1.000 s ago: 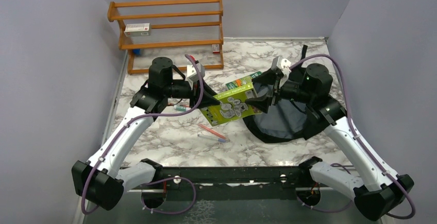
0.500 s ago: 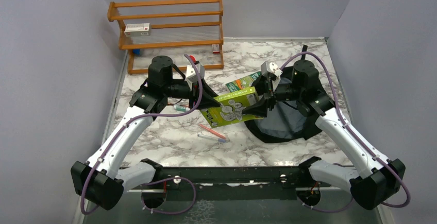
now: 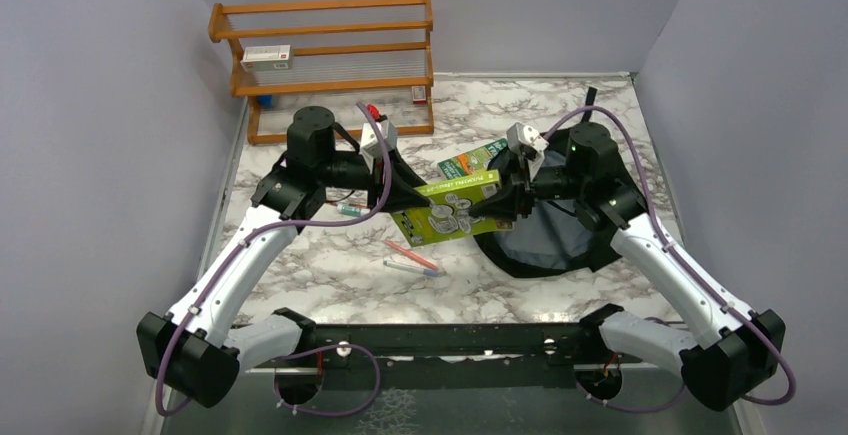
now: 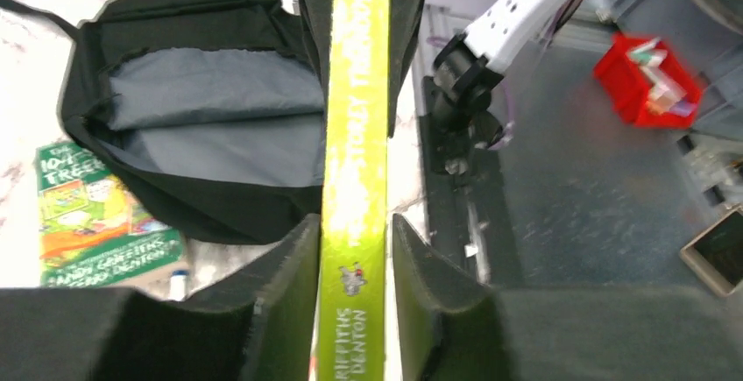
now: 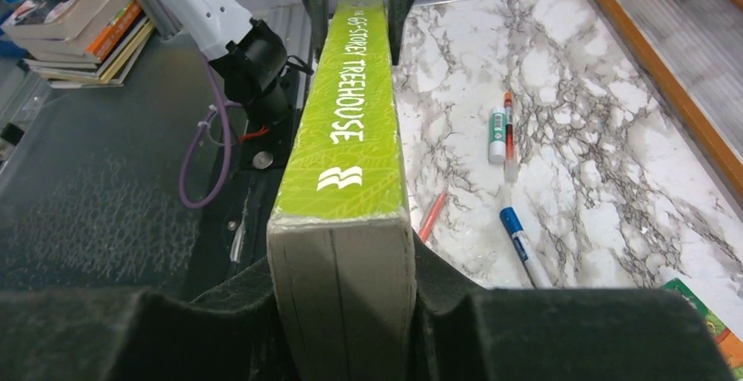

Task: Pack the student bag
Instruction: Pick up the book from the center of the board.

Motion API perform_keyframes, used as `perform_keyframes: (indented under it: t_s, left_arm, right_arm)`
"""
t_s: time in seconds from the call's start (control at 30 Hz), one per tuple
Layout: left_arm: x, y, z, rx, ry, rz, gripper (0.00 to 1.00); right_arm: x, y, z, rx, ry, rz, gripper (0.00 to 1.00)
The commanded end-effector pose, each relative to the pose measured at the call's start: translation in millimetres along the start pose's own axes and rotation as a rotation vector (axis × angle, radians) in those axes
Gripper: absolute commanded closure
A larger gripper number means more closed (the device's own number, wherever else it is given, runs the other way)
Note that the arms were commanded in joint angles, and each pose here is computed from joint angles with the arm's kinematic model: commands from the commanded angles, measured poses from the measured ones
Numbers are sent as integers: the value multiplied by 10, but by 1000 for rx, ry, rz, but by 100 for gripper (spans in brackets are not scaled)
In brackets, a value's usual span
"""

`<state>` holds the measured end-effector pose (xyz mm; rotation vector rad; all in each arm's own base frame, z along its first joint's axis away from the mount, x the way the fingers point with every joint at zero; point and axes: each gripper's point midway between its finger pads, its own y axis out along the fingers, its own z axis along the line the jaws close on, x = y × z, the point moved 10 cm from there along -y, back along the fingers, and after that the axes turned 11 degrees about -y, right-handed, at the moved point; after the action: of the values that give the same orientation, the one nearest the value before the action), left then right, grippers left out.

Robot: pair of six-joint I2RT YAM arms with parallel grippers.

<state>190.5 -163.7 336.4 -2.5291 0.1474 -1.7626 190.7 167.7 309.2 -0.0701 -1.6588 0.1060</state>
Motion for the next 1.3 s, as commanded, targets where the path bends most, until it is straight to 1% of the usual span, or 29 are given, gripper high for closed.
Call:
perform_keyframes:
  t_s: [0.0,0.07,0.1,0.13,0.17,0.33,0.5,0.63,0.9,1.13,1.27]
  left_arm:
    - [230,-24,-122,-5,76,-58,43]
    - [259,-45,-163,14,94,-75,28]
    - [277,-57,-193,20,97,-85,13]
    - [298,-69,-224,30,93,-97,3]
    - [321,-83,-259,34,104,-109,1]
    - [399,-138,-411,30,162,-156,1]
    - [422,-135,-445,23,145,-195,1]
    - [469,-126,-538,-56,132,-241,1]
    - [492,-102,-569,-73,105,-253,2]
    - [462,-23,-547,-91,79,-247,17]
    - [445,10,-538,-102,75,-239,28]
  right_arm:
    - [224,-74,61,-112,-104,-95,99]
    - [254,-96,110,-137,-97,-125,99]
    - [291,-108,133,-146,-93,-144,99]
    - [331,-115,150,-146,-97,-161,99]
    - [376,-127,172,-142,-105,-176,99]
    - [602,-173,276,-107,-142,-248,99]
    - [820,-246,367,-121,-204,-308,99]
    - [961,-302,412,-178,-228,-349,99]
    - [1139,-340,473,-177,-252,-427,99]
    - [1170,-276,380,-136,-240,-445,99]
    - [1173,-258,344,-131,-230,-445,99]
